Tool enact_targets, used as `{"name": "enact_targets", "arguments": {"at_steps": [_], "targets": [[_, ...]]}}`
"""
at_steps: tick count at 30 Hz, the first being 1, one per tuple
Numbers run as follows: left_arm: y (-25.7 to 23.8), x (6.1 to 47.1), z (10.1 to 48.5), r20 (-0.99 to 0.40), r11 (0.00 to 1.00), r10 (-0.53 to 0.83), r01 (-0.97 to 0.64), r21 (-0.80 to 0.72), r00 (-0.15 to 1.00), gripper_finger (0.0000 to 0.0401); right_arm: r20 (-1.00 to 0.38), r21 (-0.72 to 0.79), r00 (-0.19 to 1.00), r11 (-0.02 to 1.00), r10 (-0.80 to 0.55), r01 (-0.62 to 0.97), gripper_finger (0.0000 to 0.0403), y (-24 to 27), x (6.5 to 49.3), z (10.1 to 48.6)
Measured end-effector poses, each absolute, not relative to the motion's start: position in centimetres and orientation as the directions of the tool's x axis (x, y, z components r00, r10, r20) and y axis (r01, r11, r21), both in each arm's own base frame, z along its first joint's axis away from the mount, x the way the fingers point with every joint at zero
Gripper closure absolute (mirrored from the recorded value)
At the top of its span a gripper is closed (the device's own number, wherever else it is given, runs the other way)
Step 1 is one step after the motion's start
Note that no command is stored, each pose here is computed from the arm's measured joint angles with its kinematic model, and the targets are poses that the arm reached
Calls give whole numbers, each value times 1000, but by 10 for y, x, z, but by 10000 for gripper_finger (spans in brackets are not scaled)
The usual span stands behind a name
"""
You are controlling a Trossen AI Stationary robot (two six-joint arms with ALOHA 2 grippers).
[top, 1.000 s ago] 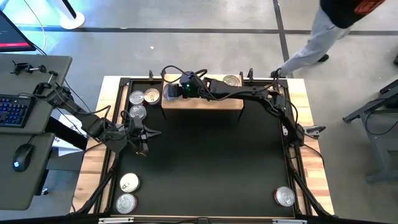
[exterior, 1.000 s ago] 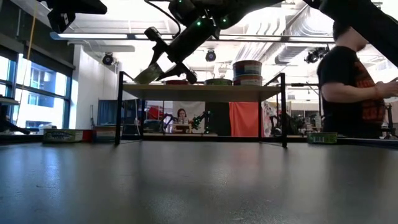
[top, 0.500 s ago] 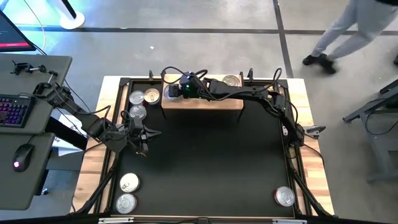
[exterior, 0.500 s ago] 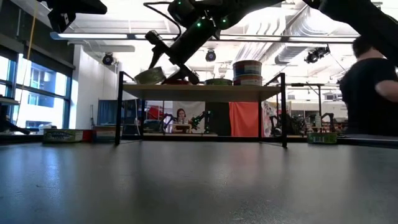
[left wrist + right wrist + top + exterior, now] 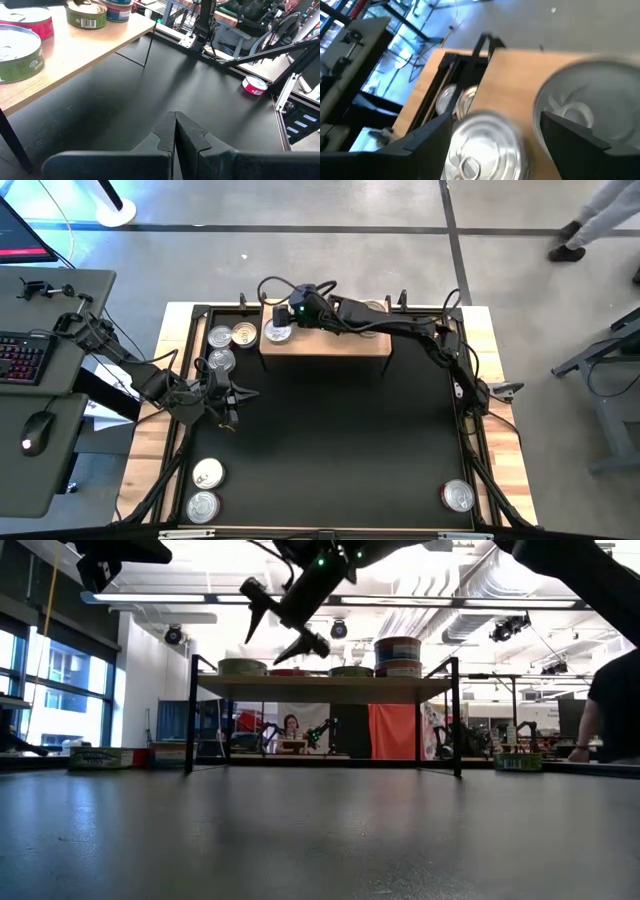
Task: Stack canned seafood by type on shelf
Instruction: Put the bottom light green tuna can on the shelf, then adjust the red tuna can
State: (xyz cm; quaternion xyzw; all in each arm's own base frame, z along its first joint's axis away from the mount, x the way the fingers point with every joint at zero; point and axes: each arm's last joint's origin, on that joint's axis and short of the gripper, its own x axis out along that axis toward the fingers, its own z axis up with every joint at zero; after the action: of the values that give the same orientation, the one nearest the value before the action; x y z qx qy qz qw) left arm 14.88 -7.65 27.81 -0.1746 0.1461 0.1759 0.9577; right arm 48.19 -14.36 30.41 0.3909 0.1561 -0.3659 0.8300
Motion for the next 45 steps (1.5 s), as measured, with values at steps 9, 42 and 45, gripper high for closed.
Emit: {"name": "enact_targets", "arguments": {"at_steps": [9, 42, 45], "targets": [[-76, 149, 278, -337, 870, 297, -399, -290, 893, 401, -541, 379, 664, 555, -516, 740, 112, -151, 468, 346], [-74, 149, 280, -293, 811, 385, -472, -345, 875, 401, -760, 156, 485, 602, -434, 783, 401, -187, 452, 308], [-73, 149, 280, -291, 806, 389, -476, -351, 874, 401, -773, 165, 488, 613, -406, 772, 402, -185, 454, 303]]}}
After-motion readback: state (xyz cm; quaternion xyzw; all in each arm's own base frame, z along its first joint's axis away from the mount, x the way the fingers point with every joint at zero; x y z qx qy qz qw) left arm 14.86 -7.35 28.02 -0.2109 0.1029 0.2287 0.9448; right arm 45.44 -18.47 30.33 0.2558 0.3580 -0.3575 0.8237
